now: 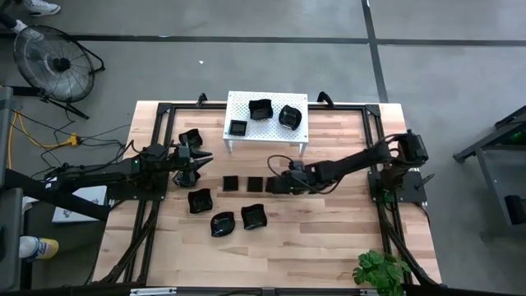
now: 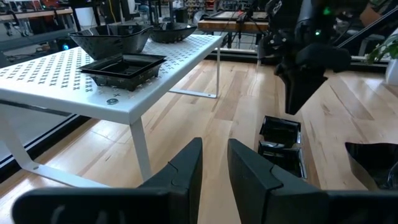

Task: Pick & Place Mini shaped plates
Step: Stack the square plate on top of the other square plates on the shelf

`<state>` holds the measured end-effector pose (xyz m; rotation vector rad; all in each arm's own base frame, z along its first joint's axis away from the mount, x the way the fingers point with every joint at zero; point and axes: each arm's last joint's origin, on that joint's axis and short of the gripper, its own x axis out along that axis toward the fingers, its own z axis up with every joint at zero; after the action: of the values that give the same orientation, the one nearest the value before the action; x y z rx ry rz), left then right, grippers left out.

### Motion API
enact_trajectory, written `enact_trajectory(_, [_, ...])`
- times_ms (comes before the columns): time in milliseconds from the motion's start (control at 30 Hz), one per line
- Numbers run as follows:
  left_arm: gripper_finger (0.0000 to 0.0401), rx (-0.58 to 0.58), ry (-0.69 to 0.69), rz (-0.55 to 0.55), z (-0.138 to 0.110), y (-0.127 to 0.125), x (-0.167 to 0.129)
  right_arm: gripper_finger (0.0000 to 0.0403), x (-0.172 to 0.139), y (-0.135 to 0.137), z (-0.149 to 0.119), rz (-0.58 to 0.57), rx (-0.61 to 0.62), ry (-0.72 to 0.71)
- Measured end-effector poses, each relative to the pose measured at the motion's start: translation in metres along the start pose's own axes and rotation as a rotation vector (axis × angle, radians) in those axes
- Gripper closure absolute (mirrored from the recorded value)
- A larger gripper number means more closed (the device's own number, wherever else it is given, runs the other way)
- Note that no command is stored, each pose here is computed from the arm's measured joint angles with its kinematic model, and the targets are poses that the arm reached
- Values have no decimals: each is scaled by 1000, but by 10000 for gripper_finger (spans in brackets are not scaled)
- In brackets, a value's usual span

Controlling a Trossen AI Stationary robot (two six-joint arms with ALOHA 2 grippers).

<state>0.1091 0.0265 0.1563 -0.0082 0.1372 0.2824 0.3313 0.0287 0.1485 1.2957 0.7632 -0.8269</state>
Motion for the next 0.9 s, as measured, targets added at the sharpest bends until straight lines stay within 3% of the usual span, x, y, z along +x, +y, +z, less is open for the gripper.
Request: enact_trajectory(900, [328,0,0,0,0,0,0,318,10,3,11,-24,18,-23])
